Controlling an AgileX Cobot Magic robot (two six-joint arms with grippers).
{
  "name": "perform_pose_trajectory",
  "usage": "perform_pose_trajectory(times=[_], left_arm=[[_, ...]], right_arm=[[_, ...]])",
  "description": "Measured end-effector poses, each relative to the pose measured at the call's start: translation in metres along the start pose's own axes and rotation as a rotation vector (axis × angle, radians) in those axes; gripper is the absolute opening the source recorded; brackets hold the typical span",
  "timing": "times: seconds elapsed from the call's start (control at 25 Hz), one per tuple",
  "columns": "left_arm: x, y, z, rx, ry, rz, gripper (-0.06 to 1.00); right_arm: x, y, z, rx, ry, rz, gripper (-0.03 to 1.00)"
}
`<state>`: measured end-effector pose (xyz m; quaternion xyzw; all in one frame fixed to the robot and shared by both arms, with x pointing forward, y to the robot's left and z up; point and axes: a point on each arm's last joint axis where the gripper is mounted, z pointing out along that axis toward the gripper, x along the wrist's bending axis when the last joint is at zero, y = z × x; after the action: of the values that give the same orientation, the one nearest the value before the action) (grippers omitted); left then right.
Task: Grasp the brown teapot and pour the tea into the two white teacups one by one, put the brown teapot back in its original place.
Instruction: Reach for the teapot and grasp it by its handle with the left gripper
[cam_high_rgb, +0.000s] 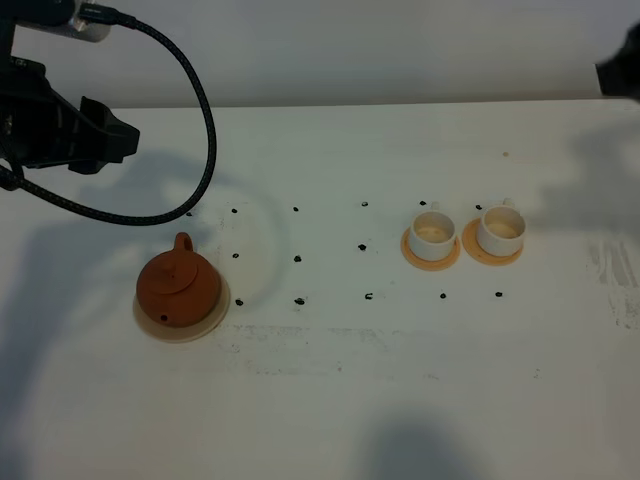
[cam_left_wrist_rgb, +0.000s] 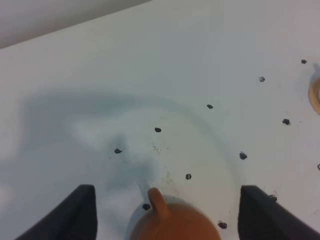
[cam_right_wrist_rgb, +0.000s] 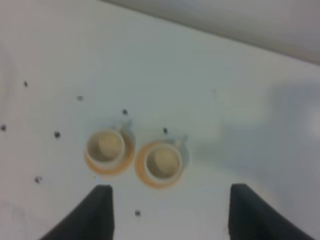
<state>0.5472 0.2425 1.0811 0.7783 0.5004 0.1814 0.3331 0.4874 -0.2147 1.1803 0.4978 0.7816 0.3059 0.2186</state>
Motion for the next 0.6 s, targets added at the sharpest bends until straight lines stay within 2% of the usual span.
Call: perform_pose_trajectory(times=[0.2,0.48,0.6], left_arm=[[-0.001,0.002,-0.006,-0.017,0.004,-0.005,0.57],[-0.001,0.002,-0.006,-0.016,0.008,-0.022,0.57],[-0.002,0.000,-0.006,-0.004,0.000,-0.030,0.57]], right_arm=[[0.008,-0.046,-0.047,-0.108,-0.008,0.003,0.49],[0.021,-0.122,-0.127,-0.347,-0.019,-0.001,0.49],[0.026,-0.155,-0.141,-0.397,-0.019,0.015,0.49]])
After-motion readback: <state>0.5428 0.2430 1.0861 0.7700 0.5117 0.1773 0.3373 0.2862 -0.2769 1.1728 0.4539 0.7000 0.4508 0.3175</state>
